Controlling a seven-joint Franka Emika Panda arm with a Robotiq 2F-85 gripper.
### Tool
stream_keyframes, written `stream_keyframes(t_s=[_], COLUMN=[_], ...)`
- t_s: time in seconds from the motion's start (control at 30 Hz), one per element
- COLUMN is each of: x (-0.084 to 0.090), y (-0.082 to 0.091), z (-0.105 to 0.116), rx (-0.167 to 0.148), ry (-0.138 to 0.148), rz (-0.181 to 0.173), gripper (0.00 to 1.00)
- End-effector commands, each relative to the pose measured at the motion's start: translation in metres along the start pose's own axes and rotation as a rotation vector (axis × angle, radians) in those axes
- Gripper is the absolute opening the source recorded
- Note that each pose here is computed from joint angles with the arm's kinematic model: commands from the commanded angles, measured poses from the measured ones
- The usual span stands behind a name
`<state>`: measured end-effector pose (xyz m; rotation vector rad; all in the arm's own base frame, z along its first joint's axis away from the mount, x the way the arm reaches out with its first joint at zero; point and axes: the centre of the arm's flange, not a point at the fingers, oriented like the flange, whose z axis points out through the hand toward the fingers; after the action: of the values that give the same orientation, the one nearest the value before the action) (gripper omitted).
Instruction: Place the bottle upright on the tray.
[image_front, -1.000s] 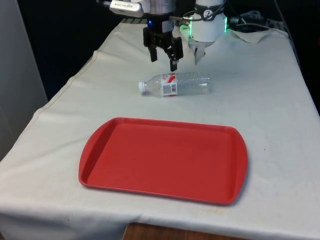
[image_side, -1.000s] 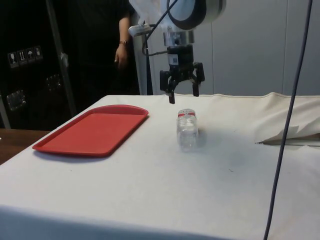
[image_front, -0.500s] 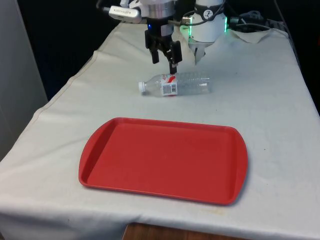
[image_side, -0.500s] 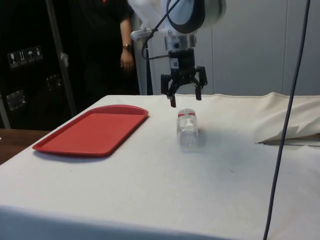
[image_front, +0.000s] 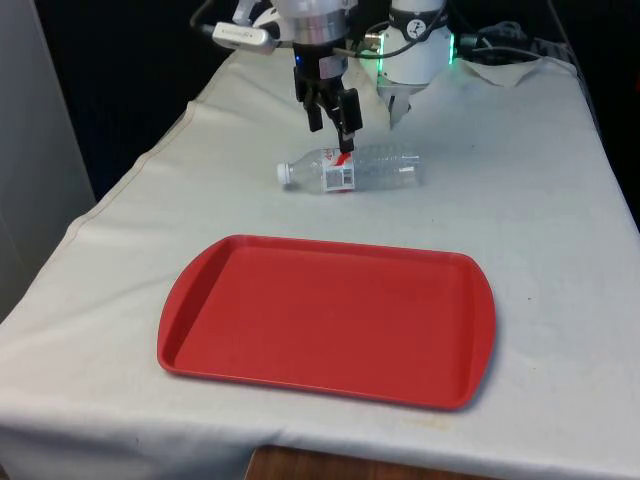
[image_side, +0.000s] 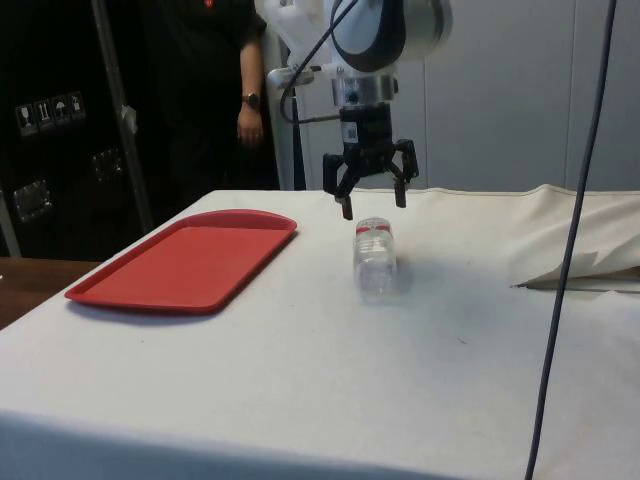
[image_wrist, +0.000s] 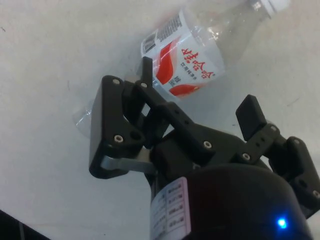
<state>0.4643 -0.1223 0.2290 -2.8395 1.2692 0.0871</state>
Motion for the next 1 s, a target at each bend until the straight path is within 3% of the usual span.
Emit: stream_keyframes(t_s=[0.0, 0.03, 0.3, 0.33, 0.37, 0.67, 0.7, 0.73, 0.9, 0.97], x=[0.002, 0.001, 0.009, 0.010, 0.011, 0.015, 0.015, 0.016, 0.018, 0.019], y=[0.001, 0.001, 0.009, 0.010, 0.010, 0.014, 0.015, 0.015, 0.018, 0.019], z=[0.000, 0.001, -0.001, 0.000, -0.001, 0.001, 0.003, 0.002, 0.003, 0.004], rx=[0.007, -0.001, 0.014, 0.004, 0.019, 0.038, 0.027, 0.042, 0.054, 0.043], ry=[-0.006, -0.001, -0.017, -0.007, -0.020, -0.041, -0.032, -0.046, -0.064, -0.058], rz=[0.012, 0.004, 0.037, 0.038, 0.046, 0.083, 0.084, 0.090, 0.112, 0.114], gripper=[1.00, 1.00, 1.00, 1.00, 1.00, 1.00, 1.00, 1.00, 1.00, 1.00])
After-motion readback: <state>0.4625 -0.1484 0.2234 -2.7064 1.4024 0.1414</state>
